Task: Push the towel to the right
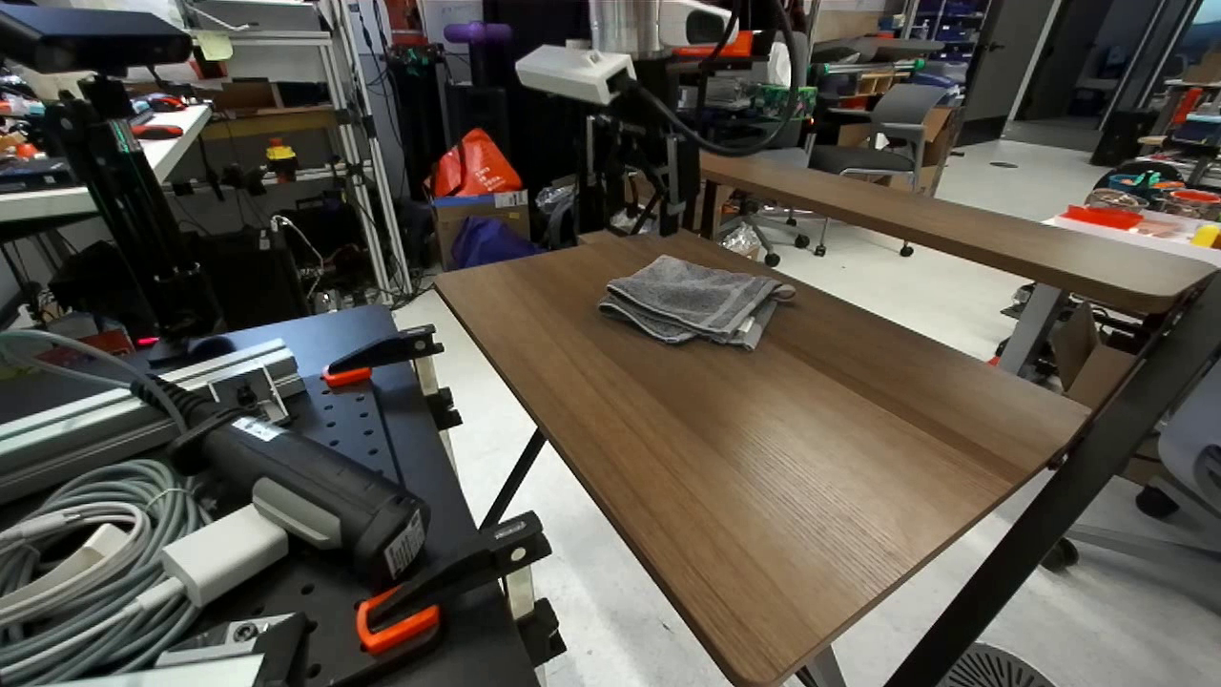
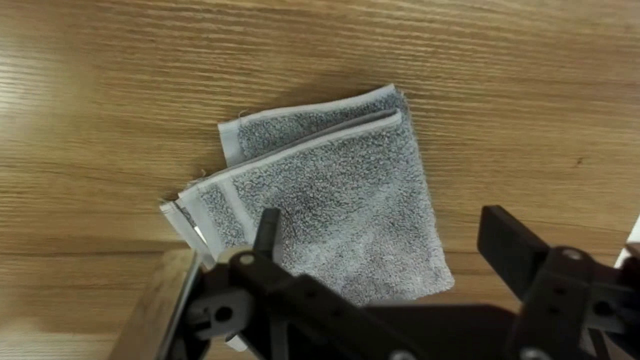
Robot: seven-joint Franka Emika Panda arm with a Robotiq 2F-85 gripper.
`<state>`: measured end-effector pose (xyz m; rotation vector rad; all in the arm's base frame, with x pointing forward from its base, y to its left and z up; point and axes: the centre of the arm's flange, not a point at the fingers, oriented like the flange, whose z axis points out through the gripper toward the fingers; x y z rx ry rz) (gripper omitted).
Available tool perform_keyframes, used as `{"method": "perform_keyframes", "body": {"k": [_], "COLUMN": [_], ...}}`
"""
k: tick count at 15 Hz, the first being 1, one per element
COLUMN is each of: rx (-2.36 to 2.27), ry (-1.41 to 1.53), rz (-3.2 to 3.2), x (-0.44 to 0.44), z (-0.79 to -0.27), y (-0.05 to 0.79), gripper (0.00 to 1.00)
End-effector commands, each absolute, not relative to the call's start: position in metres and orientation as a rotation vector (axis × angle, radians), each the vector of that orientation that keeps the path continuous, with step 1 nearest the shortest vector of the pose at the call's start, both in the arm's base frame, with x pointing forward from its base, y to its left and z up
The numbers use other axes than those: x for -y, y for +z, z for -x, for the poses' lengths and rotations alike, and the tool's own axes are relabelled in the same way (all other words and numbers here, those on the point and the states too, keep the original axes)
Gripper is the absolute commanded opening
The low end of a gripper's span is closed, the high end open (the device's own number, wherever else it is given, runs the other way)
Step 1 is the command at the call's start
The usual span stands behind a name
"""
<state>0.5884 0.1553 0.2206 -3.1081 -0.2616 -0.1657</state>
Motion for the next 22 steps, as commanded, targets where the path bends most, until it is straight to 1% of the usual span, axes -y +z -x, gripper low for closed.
{"method": "perform_keyframes", "body": {"k": [1, 5, 11, 16, 22], "rx": [0.212, 0.174, 0.123, 0.12, 0.07], "ry": [-0.142, -0.099, -0.017, 0.034, 0.056], "rz": [3.133, 3.14, 3.162, 3.182, 3.197], "x": [-0.176, -0.178, -0.161, -0.147, -0.104], "z": [-0.627, -0.642, -0.657, -0.654, -0.65], "y": [0.189, 0.163, 0.13, 0.103, 0.11], "gripper": [1.0, 1.0, 1.0, 1.0, 1.0]}}
